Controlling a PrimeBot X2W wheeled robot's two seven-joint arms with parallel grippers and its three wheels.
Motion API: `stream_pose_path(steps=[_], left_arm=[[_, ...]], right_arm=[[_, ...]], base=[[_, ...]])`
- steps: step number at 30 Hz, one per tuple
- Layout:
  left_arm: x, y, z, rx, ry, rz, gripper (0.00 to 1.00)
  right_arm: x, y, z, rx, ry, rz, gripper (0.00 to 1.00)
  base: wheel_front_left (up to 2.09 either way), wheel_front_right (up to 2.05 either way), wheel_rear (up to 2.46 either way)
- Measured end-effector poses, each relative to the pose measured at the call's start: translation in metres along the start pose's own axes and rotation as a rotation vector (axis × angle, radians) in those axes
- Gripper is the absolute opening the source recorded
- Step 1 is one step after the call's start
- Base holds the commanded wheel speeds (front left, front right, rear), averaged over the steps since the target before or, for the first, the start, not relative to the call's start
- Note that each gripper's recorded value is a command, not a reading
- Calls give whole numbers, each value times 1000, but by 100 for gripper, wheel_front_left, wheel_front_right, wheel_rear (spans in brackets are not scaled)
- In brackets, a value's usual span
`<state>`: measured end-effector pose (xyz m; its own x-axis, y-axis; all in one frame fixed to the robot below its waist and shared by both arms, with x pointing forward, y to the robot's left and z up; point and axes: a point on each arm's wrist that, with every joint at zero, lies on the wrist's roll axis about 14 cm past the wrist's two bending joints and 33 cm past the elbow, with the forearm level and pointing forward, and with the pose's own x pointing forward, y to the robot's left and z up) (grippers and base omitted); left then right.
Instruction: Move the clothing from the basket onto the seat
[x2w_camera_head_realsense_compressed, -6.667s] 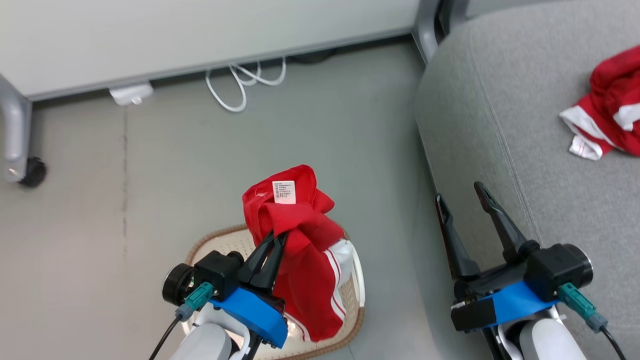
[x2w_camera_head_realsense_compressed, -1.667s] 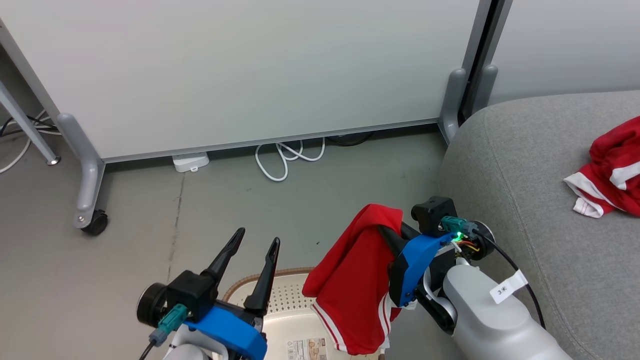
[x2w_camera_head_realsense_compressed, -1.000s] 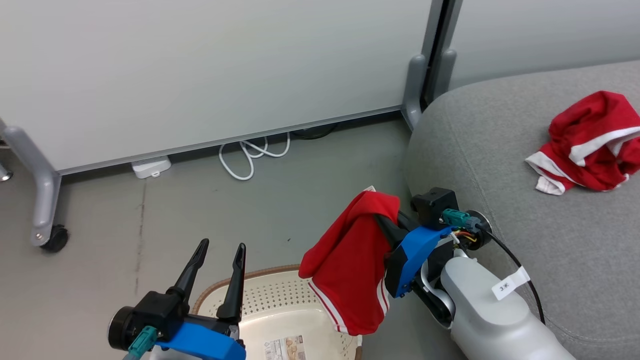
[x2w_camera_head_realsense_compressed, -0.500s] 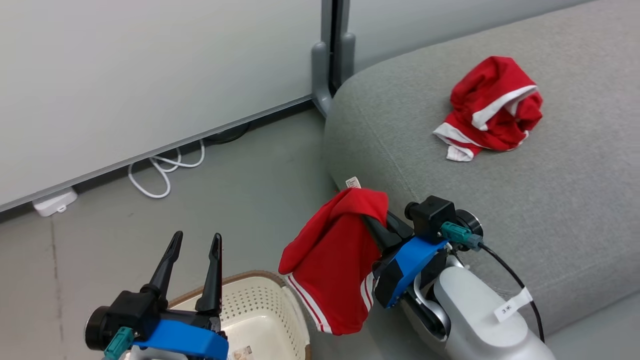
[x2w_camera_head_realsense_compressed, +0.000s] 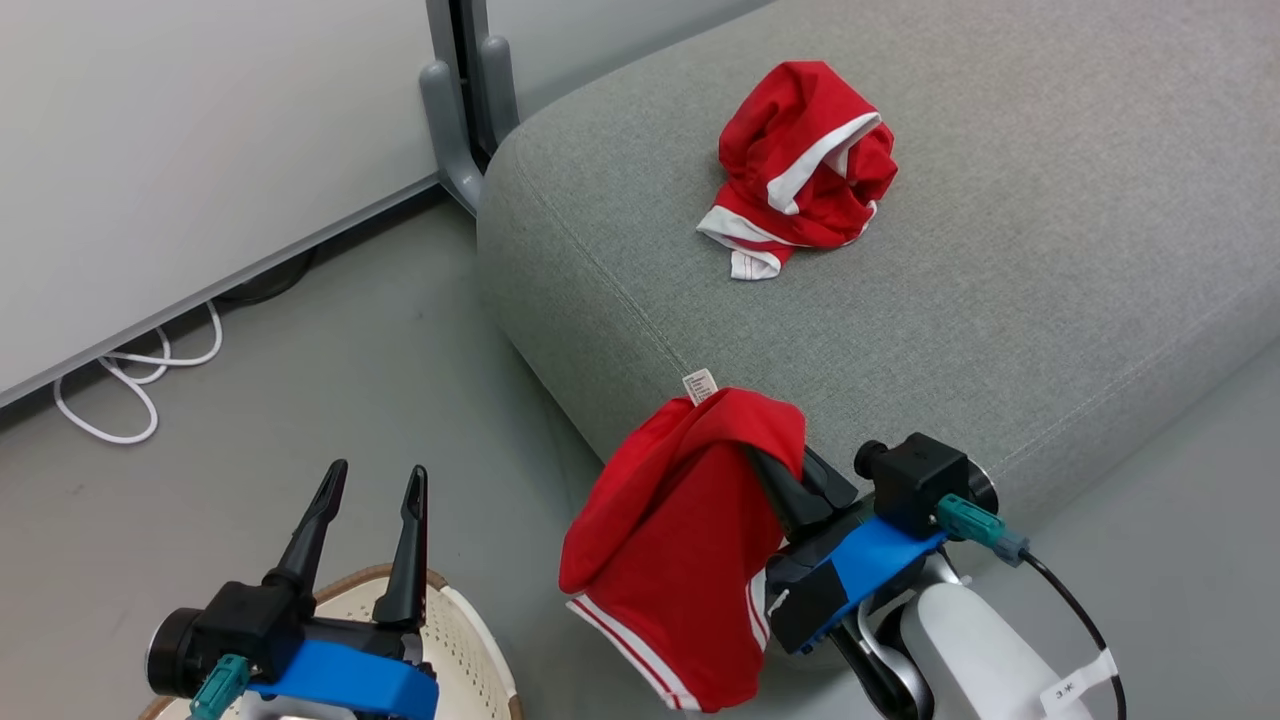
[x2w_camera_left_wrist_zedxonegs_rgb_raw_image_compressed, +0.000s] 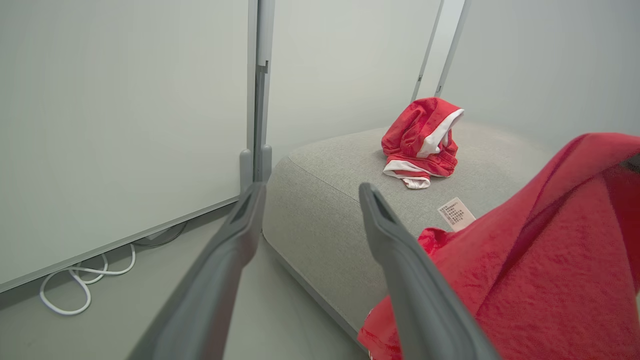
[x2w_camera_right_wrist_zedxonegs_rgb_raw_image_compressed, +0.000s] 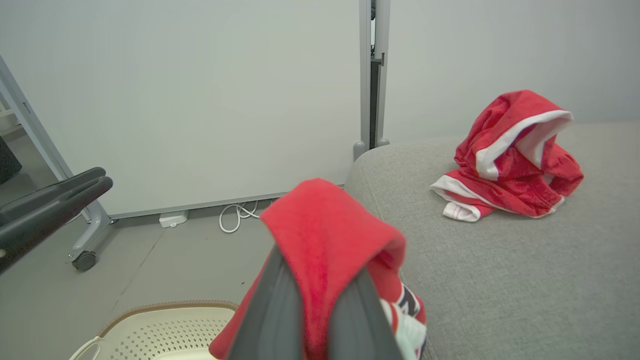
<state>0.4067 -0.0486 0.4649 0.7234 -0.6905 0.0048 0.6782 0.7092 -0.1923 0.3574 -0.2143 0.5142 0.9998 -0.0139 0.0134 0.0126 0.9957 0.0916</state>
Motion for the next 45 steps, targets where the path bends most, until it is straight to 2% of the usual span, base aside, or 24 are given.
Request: stream_pose_path(steps=[6,16,22,31,35,38,41,45], left_arm=[[14,-5,-9,-5,19,-52,100],[19,-10,-12,-5,28,-88,100],[20,-6,-16,-4,35,-91,100],[27,14,-30,-9,42,-84,100],[35,26,-36,-12,31,-87,100],[40,34,-43,-13,23,-97,100],[48,40,-50,-20,15,-108,100],[53,57,-62,-26,18,-94,100]], right_arm=[[-12,-13,-5,15,6,-65,0],[-19,-16,-1,21,0,-88,0],[-15,-30,8,25,-26,-124,0],[37,-61,73,-74,-165,-154,0],[70,-71,104,-40,-229,-148,0],[91,-95,127,-37,-272,-185,0],[101,-138,154,-150,-312,-276,0],[125,-171,181,-275,-346,-349,0]], base=[[0,0,0],[0,0,0],[0,0,0],[0,0,0],[0,0,0],[0,0,0],[0,0,0],[0,0,0]])
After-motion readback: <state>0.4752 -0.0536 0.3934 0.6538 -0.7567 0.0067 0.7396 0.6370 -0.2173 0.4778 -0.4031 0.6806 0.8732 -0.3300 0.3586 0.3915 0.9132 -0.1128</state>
